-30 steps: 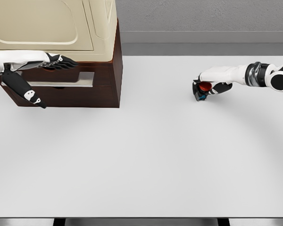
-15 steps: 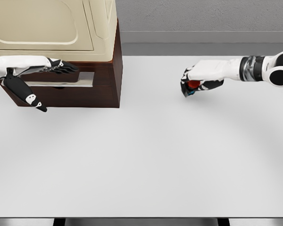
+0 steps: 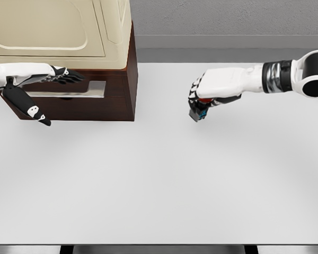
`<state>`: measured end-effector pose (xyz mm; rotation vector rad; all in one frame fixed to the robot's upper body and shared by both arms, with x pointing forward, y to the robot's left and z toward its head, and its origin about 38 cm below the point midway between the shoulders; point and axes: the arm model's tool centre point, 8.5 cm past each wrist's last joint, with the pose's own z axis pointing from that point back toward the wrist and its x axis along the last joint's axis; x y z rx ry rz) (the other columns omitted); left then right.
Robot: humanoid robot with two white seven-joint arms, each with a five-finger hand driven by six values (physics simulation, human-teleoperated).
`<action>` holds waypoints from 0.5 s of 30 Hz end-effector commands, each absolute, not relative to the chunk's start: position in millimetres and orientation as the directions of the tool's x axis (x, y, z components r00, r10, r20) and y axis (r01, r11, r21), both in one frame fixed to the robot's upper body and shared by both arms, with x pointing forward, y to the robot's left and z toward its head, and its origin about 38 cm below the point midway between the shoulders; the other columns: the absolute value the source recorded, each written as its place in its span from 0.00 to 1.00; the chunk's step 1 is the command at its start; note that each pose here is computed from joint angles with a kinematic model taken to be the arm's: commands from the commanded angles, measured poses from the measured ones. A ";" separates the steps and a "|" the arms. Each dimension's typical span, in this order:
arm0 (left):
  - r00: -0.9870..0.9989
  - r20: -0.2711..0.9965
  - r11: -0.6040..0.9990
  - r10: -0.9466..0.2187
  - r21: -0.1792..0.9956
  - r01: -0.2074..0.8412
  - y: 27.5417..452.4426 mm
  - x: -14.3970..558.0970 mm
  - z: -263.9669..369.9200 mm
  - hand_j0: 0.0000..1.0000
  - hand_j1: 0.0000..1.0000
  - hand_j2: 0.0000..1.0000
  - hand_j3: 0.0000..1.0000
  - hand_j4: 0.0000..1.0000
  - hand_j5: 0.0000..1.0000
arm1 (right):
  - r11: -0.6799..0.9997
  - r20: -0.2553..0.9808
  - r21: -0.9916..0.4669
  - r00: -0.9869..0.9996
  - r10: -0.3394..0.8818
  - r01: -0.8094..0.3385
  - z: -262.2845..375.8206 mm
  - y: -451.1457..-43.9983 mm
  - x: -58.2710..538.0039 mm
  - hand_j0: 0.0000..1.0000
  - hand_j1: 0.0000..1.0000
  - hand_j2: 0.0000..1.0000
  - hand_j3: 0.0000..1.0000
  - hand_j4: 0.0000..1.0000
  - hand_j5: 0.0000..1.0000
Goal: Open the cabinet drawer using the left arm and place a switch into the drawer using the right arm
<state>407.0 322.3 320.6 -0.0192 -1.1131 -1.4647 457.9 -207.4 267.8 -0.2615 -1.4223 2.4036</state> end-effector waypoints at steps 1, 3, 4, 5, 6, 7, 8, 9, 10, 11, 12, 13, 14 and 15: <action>-0.261 0.597 0.205 -0.759 0.599 0.774 322.8 407.6 321.8 1.00 1.00 1.00 1.00 1.00 1.00 | -0.429 0.034 -0.882 -0.933 0.357 -0.196 271.0 -205.8 450.6 0.47 0.47 0.47 0.47 0.47 0.47; -0.252 0.609 0.223 -0.752 0.594 0.773 326.0 406.7 318.8 1.00 1.00 1.00 1.00 1.00 1.00 | -0.426 0.035 -0.883 -0.934 0.355 -0.195 272.0 -205.3 450.3 0.47 0.47 0.47 0.47 0.47 0.47; -0.248 0.615 0.230 -0.748 0.592 0.773 327.0 406.2 317.4 1.00 1.00 1.00 1.00 1.00 1.00 | -0.420 0.042 -0.885 -0.934 0.354 -0.200 272.5 -205.0 450.1 0.47 0.47 0.47 0.47 0.47 0.47; -0.246 0.617 0.233 -0.748 0.591 0.773 327.4 406.1 317.0 1.00 1.00 1.00 1.00 1.00 1.00 | -0.413 0.048 -0.888 -0.934 0.354 -0.202 274.5 -204.7 450.5 0.47 0.47 0.47 0.47 0.47 0.47; -0.245 0.606 0.230 -0.757 0.598 0.768 328.4 406.8 318.0 1.00 1.00 1.00 1.00 1.00 1.00 | -0.412 0.048 -0.889 -0.935 0.352 -0.201 275.3 -204.0 450.6 0.47 0.47 0.47 0.47 0.47 0.47; -0.241 0.604 0.231 -0.760 0.598 0.768 328.3 407.2 317.5 1.00 1.00 1.00 1.00 1.00 1.00 | -0.410 0.049 -0.889 -0.935 0.352 -0.202 275.4 -203.9 450.5 0.47 0.47 0.47 0.47 0.47 0.47; -0.240 0.603 0.232 -0.760 0.598 0.767 329.0 407.0 317.6 1.00 1.00 1.00 1.00 1.00 1.00 | -0.405 0.056 -0.891 -0.935 0.350 -0.205 275.7 -203.0 450.3 0.47 0.47 0.47 0.47 0.47 0.47; -0.241 0.602 0.231 -0.761 0.599 0.767 329.1 407.0 317.5 1.00 1.00 1.00 1.00 1.00 1.00 | -0.402 0.058 -0.893 -0.936 0.347 -0.204 276.8 -202.0 450.4 0.47 0.47 0.47 0.47 0.47 0.47; -0.241 0.602 0.231 -0.761 0.599 0.767 329.1 407.0 317.5 1.00 1.00 1.00 1.00 1.00 1.00 | -0.403 0.055 -0.893 -0.937 0.345 -0.200 278.4 -201.0 450.7 0.47 0.47 0.47 0.47 0.47 0.47; -0.241 0.602 0.231 -0.761 0.599 0.767 329.1 407.0 317.5 1.00 1.00 1.00 1.00 1.00 1.00 | -0.404 0.053 -0.893 -0.939 0.341 -0.197 279.6 -199.0 450.9 0.47 0.47 0.47 0.47 0.47 0.47; -0.241 0.601 0.230 -0.762 0.599 0.767 329.1 407.1 317.5 1.00 1.00 1.00 1.00 1.00 1.00 | -0.404 0.051 -0.894 -0.940 0.336 -0.193 281.6 -197.0 451.2 0.47 0.47 0.47 0.47 0.47 0.47; -0.242 0.602 0.230 -0.761 0.599 0.767 328.5 407.2 317.4 1.00 1.00 1.00 1.00 1.00 1.00 | -0.401 0.052 -0.896 -0.942 0.333 -0.191 282.6 -195.8 450.9 0.47 0.47 0.47 0.47 0.47 0.47; -0.240 0.601 0.231 -0.762 0.598 0.767 329.2 407.0 316.9 1.00 1.00 1.00 1.00 1.00 1.00 | -0.398 0.053 -0.898 -0.942 0.331 -0.190 285.0 -194.9 451.5 0.47 0.47 0.47 0.47 0.47 0.47; -0.240 0.600 0.230 -0.763 0.599 0.767 329.2 407.0 316.9 1.00 1.00 1.00 1.00 1.00 1.00 | -0.396 0.054 -0.898 -0.942 0.330 -0.190 285.1 -194.2 451.4 0.47 0.47 0.47 0.47 0.47 0.47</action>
